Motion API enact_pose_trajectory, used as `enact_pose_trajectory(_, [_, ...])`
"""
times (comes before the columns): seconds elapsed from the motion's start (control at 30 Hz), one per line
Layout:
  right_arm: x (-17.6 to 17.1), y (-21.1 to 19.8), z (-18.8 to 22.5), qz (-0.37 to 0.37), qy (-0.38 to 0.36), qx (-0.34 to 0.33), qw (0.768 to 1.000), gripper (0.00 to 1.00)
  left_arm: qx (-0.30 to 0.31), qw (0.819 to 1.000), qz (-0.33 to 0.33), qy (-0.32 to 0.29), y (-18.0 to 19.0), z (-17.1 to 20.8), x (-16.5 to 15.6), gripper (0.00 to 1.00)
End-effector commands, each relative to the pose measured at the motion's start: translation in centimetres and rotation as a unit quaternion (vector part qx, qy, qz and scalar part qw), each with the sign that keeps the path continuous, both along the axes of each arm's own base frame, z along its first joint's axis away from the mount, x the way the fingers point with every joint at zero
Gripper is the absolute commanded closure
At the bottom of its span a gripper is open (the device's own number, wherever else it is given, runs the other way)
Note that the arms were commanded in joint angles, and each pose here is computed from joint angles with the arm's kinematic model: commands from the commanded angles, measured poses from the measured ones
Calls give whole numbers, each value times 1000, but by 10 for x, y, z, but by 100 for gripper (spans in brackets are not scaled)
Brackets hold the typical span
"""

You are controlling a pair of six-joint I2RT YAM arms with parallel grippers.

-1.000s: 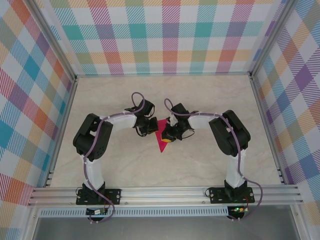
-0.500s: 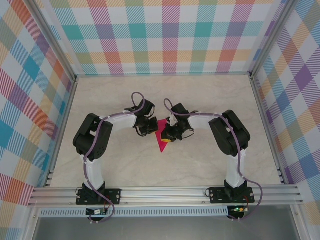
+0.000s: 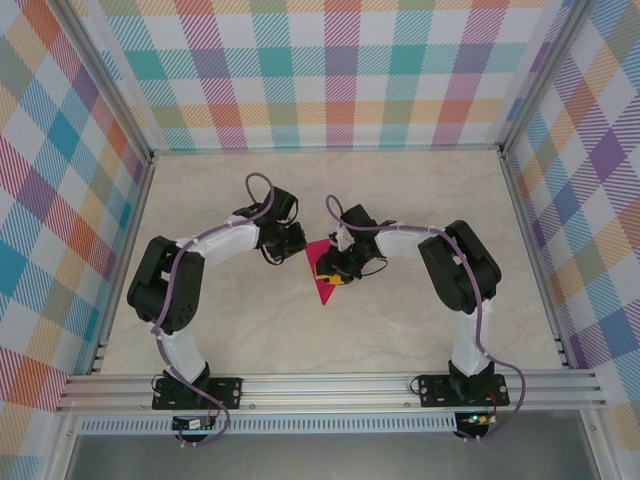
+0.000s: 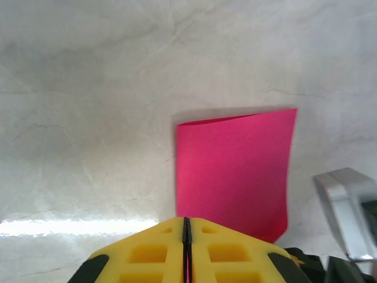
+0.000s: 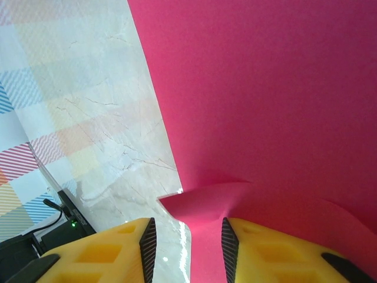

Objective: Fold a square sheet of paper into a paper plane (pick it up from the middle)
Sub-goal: Third fold the triangle at the center of the table.

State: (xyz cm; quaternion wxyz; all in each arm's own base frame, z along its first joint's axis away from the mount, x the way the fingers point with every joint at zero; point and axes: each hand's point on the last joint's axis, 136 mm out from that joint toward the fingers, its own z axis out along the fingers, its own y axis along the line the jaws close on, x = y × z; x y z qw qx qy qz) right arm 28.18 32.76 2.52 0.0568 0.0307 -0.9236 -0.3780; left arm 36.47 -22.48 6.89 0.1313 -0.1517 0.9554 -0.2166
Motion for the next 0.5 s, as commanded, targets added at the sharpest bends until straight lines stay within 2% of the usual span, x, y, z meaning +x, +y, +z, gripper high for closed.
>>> enact_pose_trajectory(0.0, [-13, -18, -31, -4, 21, -57, 998, 59, -4, 1000, 10, 10, 8, 0, -10, 89])
enact_pose_trajectory(0.13, [-12, -17, -29, -5, 16, -50, 999, 54, -37, 999, 0, 12, -2, 2, -13, 88])
enact_pose_trajectory(0.23, [-13, -17, -29, -5, 16, -49, 999, 54, -60, 998, -9, 15, -9, 3, -16, 88])
enact_pose_trajectory(0.3, [-13, -18, -29, -4, 16, -50, 999, 58, -73, 997, -16, 17, -14, 3, -19, 90])
enact_pose_trajectory(0.4, [-13, -18, -30, -4, 15, -49, 999, 70, -89, 996, -23, 19, -18, 4, -23, 92])
enact_pose_trajectory(0.47, [-13, -19, -31, -5, 16, -52, 998, 74, -98, 994, -28, 23, -23, 4, -26, 93])
